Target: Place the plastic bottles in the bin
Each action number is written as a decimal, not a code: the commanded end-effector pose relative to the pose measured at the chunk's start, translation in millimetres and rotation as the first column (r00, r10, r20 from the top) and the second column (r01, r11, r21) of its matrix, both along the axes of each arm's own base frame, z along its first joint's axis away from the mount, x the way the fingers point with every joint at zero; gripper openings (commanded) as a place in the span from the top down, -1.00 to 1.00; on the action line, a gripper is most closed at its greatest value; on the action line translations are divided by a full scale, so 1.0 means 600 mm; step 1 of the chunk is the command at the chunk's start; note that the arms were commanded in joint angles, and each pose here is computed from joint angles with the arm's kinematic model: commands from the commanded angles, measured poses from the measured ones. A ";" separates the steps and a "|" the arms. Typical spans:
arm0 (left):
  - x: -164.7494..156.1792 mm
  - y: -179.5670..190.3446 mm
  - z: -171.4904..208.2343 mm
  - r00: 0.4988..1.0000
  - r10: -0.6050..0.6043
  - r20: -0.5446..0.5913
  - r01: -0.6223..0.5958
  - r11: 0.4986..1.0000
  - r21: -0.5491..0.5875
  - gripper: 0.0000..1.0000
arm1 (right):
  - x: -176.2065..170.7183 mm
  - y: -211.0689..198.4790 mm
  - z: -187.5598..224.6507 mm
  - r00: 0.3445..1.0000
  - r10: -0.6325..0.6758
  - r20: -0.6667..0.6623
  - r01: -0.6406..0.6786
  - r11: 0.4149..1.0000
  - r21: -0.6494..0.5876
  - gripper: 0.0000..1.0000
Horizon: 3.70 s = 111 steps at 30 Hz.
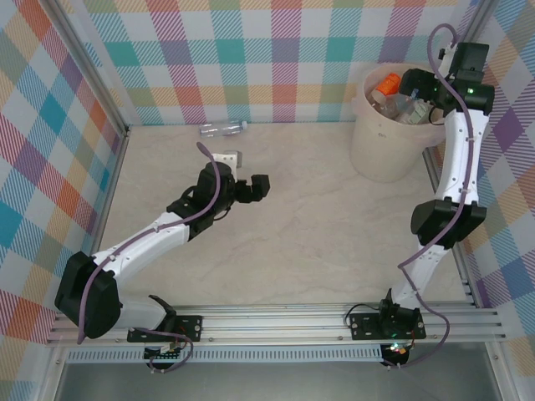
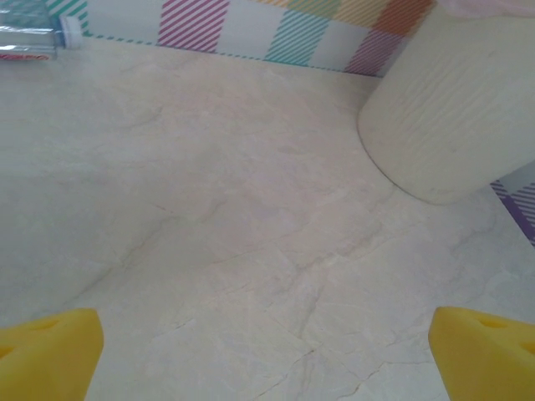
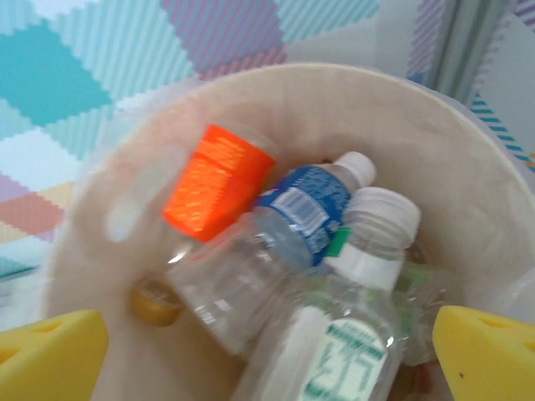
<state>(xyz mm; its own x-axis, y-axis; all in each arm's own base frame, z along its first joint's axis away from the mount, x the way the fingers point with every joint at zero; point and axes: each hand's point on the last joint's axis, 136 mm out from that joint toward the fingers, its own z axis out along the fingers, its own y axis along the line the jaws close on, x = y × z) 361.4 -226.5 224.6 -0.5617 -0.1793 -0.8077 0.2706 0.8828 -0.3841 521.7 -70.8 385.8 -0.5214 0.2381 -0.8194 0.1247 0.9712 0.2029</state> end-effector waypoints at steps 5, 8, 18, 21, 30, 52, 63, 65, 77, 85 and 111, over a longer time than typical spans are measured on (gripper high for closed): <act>0.015 0.064 -0.001 0.985 0.159 -0.062 -0.162 0.986 -0.045 -1.00 | -0.066 0.135 0.089 0.973 0.179 0.148 -0.196 0.974 0.112 -0.99; 0.017 0.078 -0.002 0.978 0.194 -0.078 -0.199 0.978 -0.061 -0.99 | -0.082 0.200 0.090 0.943 0.268 0.196 -0.302 0.938 0.168 -0.99; 0.030 0.122 0.006 0.958 0.263 -0.110 -0.271 0.961 -0.059 -0.99 | -0.104 0.427 0.057 0.816 0.509 0.274 -0.568 0.796 0.210 -0.99; 0.041 0.144 0.004 0.945 0.303 -0.126 -0.312 0.948 -0.057 -0.99 | -0.103 0.492 0.028 0.777 0.568 0.271 -0.626 0.746 0.229 -0.99; 0.099 0.234 -0.021 0.854 0.474 -0.214 -0.492 0.870 -0.040 -0.99 | -0.036 0.603 -0.083 0.804 0.576 0.149 -0.591 0.745 0.308 -0.99; 0.418 0.350 -0.159 0.829 0.479 -0.287 -0.530 0.837 -0.135 -1.00 | 0.190 0.745 -0.352 0.854 0.493 0.168 -0.501 0.691 0.521 -0.99; 0.555 0.354 -0.198 0.877 0.439 -0.197 -0.470 0.868 -0.158 -1.00 | 0.172 0.752 -0.383 0.821 0.557 0.127 -0.535 0.672 0.512 -0.99; 0.571 0.348 -0.202 0.891 0.417 -0.181 -0.446 0.879 -0.168 -1.00 | 0.167 0.750 -0.378 0.816 0.566 0.118 -0.539 0.670 0.510 -0.99; 0.600 0.283 -0.198 0.967 0.202 -0.155 -0.240 0.928 -0.285 -1.00 | 0.131 0.746 -0.331 0.773 0.624 0.112 -0.592 0.647 0.481 -0.99; 0.548 0.225 -0.173 0.987 0.064 -0.146 -0.109 0.939 -0.327 -1.00 | 0.116 0.731 -0.312 0.793 0.604 0.082 -0.561 0.671 0.485 -0.99; 0.424 0.041 -0.174 0.959 -0.191 -0.208 0.159 0.974 -0.161 -1.00 | 0.067 0.654 -0.302 0.863 0.504 0.020 -0.454 0.760 0.465 -0.99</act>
